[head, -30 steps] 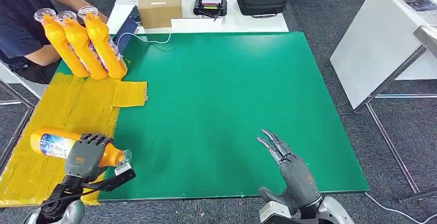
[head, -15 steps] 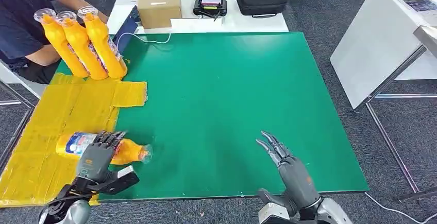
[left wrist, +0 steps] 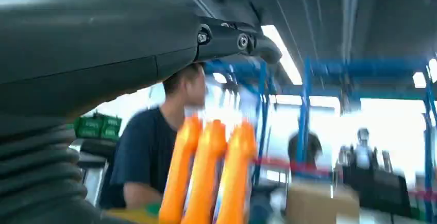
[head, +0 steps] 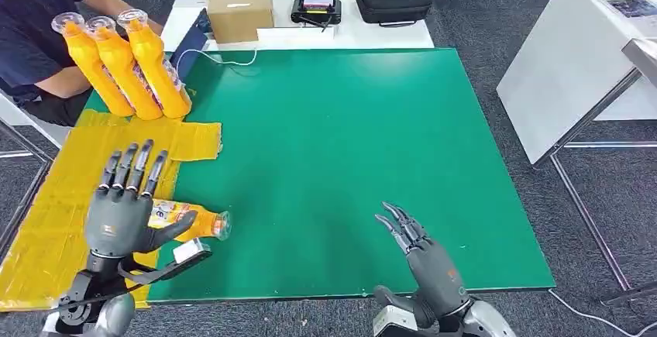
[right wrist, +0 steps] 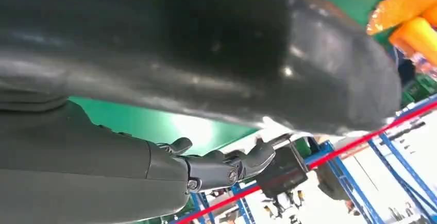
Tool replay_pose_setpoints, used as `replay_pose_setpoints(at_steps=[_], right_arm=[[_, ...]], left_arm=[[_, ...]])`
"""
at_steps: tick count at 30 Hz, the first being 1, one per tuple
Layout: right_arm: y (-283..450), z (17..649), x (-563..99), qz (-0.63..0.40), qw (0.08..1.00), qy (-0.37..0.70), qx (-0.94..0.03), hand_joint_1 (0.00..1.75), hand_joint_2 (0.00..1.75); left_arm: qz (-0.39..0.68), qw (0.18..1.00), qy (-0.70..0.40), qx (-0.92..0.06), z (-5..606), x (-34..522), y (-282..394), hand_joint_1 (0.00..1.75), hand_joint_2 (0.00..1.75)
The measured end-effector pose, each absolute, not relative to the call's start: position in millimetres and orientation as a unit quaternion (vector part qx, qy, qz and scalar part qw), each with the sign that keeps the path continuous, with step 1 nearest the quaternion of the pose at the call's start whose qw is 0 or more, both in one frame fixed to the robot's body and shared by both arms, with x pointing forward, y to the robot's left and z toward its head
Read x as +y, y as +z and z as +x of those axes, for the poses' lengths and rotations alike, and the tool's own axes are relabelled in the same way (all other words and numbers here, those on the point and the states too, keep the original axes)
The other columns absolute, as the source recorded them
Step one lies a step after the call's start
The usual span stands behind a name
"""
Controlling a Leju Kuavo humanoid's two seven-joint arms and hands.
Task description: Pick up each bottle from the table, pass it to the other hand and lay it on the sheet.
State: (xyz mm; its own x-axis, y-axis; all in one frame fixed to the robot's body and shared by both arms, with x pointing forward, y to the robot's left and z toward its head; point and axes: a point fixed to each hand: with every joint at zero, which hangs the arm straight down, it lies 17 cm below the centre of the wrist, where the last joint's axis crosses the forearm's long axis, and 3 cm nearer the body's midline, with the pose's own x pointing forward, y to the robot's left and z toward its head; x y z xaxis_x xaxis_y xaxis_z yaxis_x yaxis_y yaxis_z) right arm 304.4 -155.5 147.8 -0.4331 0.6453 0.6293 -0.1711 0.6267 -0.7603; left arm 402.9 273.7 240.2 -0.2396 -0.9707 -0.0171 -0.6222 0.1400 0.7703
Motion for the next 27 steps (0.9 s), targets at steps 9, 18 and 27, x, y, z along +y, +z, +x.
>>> replay_pose_setpoints(at_steps=[9,18,27], right_arm=[[227,299,-150,-0.191,0.423,0.248,-0.851,0.0,0.0],[297,323,-86,-0.009,0.38,0.071,-0.922,0.0,0.0],[306,322,-43,0.045,0.37,0.085,-0.924,0.0,0.0]], left_arm=[[0.329,0.293,-0.15,-0.885,352,262,312,0.0,0.0],[0.108,0.292,-0.045,-0.949,267,209,329,0.0,0.0],[0.047,0.329,-0.021,-0.943,270,201,314,0.0,0.0]])
